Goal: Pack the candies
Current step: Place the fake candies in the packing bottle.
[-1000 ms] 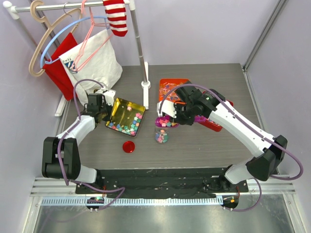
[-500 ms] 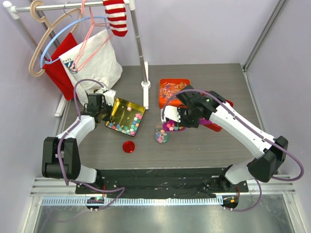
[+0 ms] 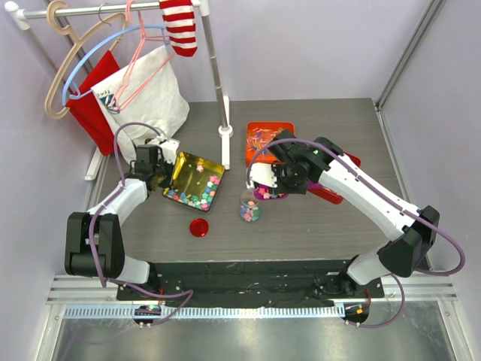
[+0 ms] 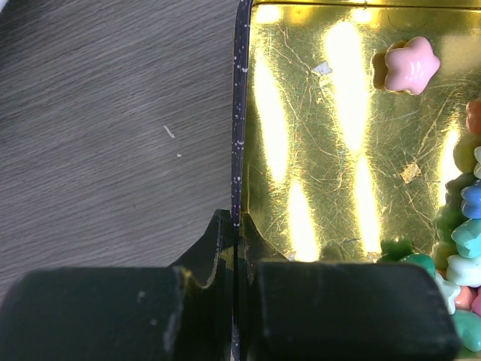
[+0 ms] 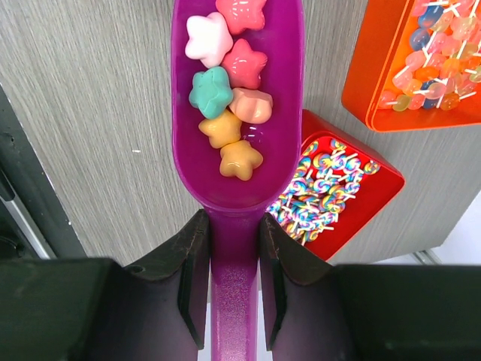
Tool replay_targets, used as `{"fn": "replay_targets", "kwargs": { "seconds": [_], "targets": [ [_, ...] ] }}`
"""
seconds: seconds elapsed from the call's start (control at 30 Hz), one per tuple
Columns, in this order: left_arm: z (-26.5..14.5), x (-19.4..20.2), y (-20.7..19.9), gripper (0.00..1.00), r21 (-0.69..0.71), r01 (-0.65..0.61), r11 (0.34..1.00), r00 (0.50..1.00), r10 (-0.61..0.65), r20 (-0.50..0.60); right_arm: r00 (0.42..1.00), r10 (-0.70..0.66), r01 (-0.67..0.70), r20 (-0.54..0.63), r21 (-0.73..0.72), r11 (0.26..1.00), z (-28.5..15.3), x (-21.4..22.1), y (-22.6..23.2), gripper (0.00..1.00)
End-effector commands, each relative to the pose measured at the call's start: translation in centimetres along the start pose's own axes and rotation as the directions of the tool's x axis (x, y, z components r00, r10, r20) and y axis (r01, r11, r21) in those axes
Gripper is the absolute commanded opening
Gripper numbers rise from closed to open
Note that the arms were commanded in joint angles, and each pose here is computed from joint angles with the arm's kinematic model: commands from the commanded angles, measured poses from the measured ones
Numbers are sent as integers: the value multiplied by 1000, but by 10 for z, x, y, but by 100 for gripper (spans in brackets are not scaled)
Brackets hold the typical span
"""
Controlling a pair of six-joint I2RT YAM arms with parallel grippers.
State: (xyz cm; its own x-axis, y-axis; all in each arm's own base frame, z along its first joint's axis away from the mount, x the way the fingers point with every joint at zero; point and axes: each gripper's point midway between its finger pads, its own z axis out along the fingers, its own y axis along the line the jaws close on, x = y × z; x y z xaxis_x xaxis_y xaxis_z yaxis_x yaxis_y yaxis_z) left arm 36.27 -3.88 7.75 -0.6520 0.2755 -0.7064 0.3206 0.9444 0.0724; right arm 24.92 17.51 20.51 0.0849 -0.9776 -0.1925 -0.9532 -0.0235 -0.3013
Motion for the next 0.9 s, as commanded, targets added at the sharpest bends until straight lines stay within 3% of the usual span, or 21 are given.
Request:
{"fn": "replay_targets", "kwargs": {
  "seconds": [0.0, 0.87],
  "targets": [
    [-3, -30, 3, 0, 3, 4, 1000, 996, -4, 94, 998, -45, 46, -33, 38, 998, -10, -4, -6, 1],
    [-2, -30, 3, 0, 8, 4, 1000, 995, -5, 97, 987, -123, 134, -106, 105, 985, -26, -13, -17, 1]
  ]
}}
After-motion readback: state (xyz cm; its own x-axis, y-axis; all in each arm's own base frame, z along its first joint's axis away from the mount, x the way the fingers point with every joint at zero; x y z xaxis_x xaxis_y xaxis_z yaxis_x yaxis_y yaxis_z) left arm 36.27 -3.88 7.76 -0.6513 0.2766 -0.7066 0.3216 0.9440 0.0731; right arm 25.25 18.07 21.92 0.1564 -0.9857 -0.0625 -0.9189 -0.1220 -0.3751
